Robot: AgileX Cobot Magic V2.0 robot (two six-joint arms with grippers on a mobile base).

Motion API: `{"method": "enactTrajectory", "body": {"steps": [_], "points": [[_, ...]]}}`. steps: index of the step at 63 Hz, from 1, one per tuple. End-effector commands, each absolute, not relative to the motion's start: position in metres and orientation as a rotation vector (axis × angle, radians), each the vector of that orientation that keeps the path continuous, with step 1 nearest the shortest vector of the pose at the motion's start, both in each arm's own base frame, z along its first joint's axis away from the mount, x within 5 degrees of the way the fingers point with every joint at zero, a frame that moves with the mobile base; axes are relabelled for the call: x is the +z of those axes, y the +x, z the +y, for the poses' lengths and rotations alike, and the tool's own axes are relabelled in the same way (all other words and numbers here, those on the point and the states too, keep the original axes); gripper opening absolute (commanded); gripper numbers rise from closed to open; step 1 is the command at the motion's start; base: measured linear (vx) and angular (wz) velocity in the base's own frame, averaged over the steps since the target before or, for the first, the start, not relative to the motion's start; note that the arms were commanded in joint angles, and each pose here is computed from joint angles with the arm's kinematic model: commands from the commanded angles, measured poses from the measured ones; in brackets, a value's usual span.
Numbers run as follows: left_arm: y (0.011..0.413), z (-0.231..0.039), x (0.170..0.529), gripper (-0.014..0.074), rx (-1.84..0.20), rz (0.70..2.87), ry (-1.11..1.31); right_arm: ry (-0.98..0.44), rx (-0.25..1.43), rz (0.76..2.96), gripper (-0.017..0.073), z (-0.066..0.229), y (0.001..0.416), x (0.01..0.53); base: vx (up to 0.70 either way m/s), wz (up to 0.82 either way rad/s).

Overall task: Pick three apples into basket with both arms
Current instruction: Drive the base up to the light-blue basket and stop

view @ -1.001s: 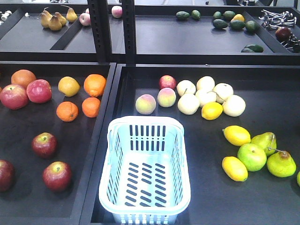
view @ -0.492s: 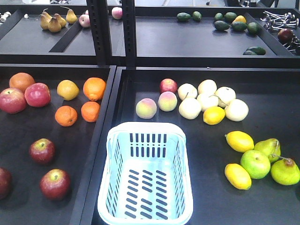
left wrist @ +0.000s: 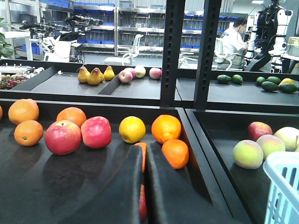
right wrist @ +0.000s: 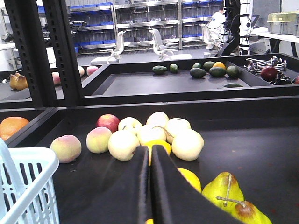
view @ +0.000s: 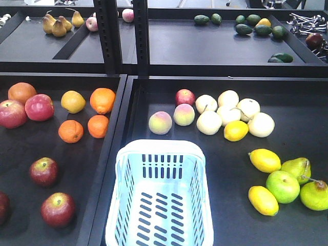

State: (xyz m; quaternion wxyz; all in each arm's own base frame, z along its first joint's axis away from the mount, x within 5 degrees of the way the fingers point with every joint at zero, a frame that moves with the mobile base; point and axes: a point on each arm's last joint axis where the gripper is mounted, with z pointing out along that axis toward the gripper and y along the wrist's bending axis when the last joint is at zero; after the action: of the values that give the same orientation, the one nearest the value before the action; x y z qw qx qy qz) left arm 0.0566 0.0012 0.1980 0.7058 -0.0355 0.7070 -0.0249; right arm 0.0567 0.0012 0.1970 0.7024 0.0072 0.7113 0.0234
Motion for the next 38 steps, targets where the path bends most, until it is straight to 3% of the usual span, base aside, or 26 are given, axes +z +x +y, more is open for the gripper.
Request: {"method": "enactTrajectory", "body": {"steps": [1, 38], "points": [[0.0564, 0.0003, 0.2036, -0.0006, -0.066, 1.498, -0.070, 0.006, 0.043, 1.524, -0.0009, 0.0013, 0.0569, 0.1989, 0.04, 0.01], [0.0564, 0.0003, 0.2036, -0.0006, -0.066, 1.498, -0.070, 0.006, 0.043, 1.524, -0.0009, 0.0013, 0.0569, 0.1989, 0.03, 0.00]]}}
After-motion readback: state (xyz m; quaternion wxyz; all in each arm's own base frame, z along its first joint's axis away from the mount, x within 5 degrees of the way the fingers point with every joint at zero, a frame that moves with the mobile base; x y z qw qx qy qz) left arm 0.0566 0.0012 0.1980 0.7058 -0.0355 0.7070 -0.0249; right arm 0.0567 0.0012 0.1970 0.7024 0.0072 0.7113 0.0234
